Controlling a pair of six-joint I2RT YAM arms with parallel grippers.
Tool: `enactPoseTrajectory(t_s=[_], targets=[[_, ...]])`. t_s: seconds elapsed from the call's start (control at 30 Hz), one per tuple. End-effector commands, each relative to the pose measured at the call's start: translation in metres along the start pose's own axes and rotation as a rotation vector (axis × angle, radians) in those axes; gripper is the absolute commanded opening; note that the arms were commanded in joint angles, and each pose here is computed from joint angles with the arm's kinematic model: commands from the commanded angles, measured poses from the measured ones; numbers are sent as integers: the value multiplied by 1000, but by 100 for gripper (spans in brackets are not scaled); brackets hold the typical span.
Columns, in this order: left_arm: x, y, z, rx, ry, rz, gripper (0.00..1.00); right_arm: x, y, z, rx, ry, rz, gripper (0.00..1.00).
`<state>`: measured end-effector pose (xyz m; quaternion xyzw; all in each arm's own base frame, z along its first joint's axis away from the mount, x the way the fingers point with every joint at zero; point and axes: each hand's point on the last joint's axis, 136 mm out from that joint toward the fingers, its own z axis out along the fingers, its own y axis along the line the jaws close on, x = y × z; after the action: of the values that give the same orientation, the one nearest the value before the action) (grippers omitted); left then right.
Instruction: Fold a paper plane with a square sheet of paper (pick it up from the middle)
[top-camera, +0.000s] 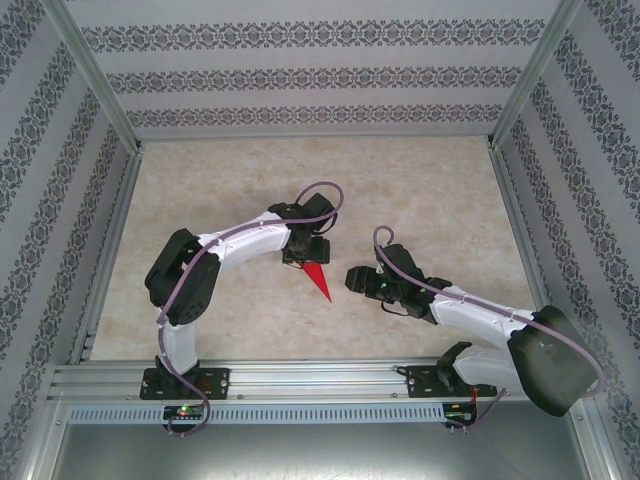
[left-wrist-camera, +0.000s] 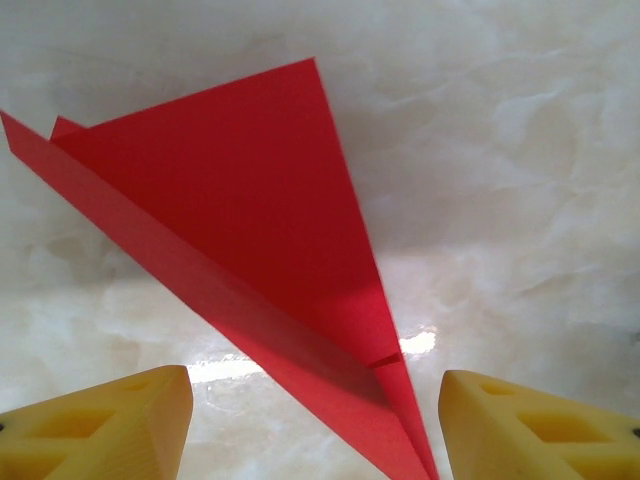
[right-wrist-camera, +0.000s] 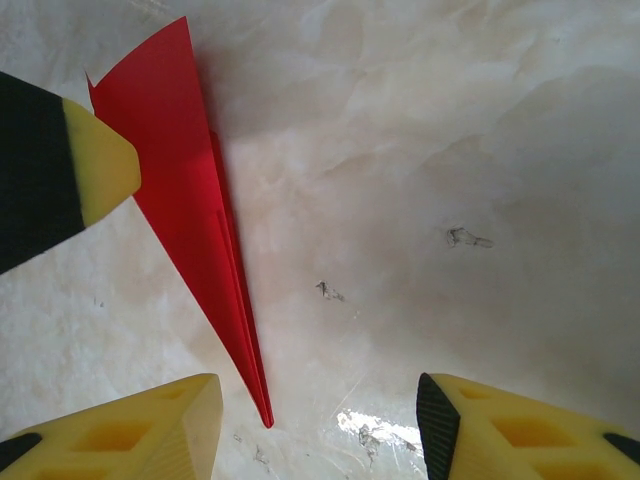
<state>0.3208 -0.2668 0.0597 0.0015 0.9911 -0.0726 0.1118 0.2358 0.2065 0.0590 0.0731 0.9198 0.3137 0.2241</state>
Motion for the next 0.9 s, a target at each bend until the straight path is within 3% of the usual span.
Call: enactPoseTrajectory(t_s=[0.0,0.33,0.87], targets=[[7,8,-3,-64,19,-4,67,-9,11,-1,-33,-16,-2,55],[6,15,-15,-63,-31,-8,54,-12,26,10,-69,15,-19,56],[13,39,-22,-68,-83,-52,23,-6,50,44,-132,154,-71,55]])
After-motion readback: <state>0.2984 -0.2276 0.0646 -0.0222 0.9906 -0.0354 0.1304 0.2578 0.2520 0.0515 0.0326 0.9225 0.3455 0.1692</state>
